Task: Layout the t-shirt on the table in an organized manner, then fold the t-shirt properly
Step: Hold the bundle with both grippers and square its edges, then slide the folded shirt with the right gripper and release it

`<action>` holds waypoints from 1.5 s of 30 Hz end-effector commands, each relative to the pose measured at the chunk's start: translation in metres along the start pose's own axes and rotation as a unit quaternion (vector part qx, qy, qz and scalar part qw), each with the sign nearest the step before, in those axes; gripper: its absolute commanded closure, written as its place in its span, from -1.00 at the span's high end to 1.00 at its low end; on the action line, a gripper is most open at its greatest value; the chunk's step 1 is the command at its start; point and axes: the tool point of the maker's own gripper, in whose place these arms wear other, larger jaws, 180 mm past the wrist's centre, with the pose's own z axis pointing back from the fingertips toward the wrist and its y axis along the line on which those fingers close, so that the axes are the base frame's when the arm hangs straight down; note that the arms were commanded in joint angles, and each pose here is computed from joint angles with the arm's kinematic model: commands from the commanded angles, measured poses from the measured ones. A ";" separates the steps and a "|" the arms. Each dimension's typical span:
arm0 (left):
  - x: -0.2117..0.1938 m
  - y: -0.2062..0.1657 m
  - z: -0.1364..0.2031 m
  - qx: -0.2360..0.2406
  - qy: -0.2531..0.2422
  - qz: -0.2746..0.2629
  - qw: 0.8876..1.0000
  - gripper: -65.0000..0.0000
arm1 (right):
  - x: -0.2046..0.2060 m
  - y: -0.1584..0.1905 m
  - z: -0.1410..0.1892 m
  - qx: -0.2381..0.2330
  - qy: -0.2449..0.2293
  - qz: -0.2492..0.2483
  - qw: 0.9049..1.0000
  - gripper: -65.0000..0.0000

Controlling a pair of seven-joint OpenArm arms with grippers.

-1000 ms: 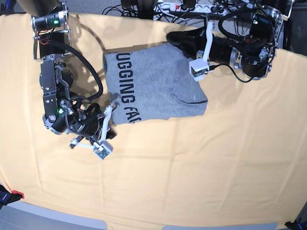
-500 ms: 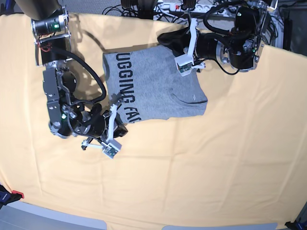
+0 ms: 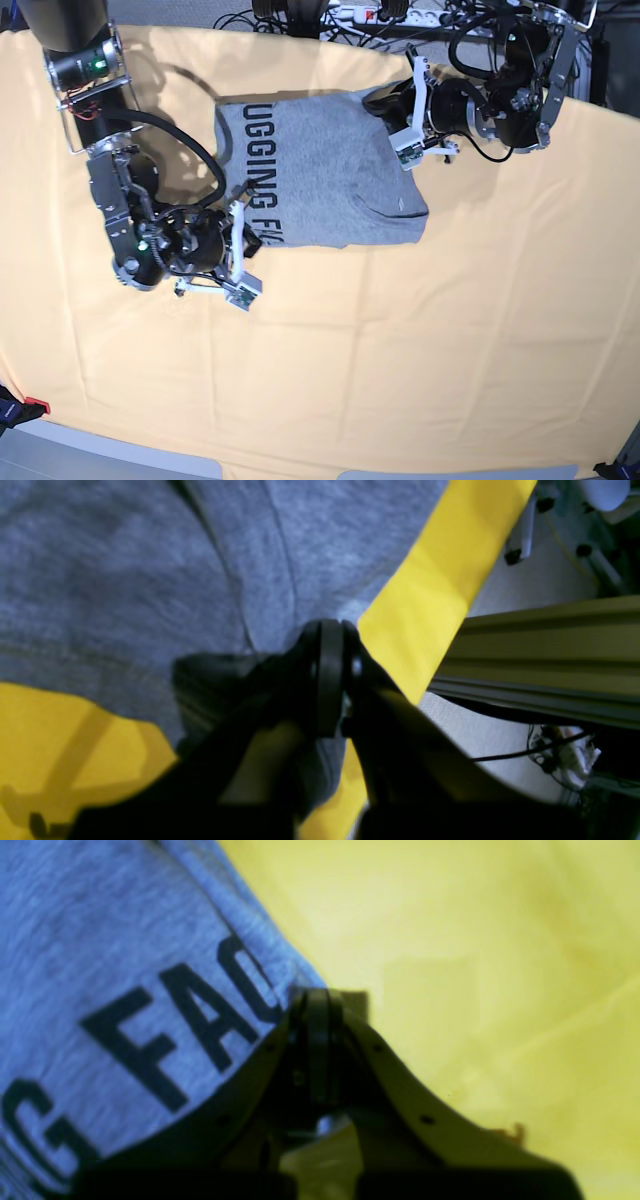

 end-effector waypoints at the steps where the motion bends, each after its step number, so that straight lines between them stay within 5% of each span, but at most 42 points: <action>1: 0.002 0.007 0.008 0.010 0.001 -0.011 1.000 -1.00 | -0.003 -0.009 0.011 -0.008 0.009 0.006 1.000 -1.00; 9: 0.018 0.068 0.026 0.074 -0.002 -0.020 0.997 -1.00 | -0.036 -0.003 0.027 0.040 0.008 -0.031 0.999 -1.00; 20: 0.068 0.183 0.052 0.158 -0.049 0.019 0.986 -1.00 | -0.075 0.052 0.031 0.098 0.016 -0.052 0.994 -1.00; 29: 0.106 0.175 0.109 0.116 -0.033 0.009 0.993 -1.00 | -0.044 0.019 0.071 0.009 -0.067 -0.057 0.996 -1.00; 36: 0.115 0.171 0.171 0.111 -0.105 0.035 0.988 -1.00 | -0.023 -0.009 0.056 -0.052 -0.136 -0.111 0.983 -1.00; 40: 0.134 0.172 0.213 0.129 -0.178 0.035 0.975 -1.00 | -0.032 -0.002 0.030 -0.036 -0.113 -0.153 0.981 -1.00; 45: 0.139 0.177 0.241 0.157 -0.216 0.035 0.963 -1.00 | -0.037 0.037 0.020 0.056 -0.089 -0.145 0.984 -1.00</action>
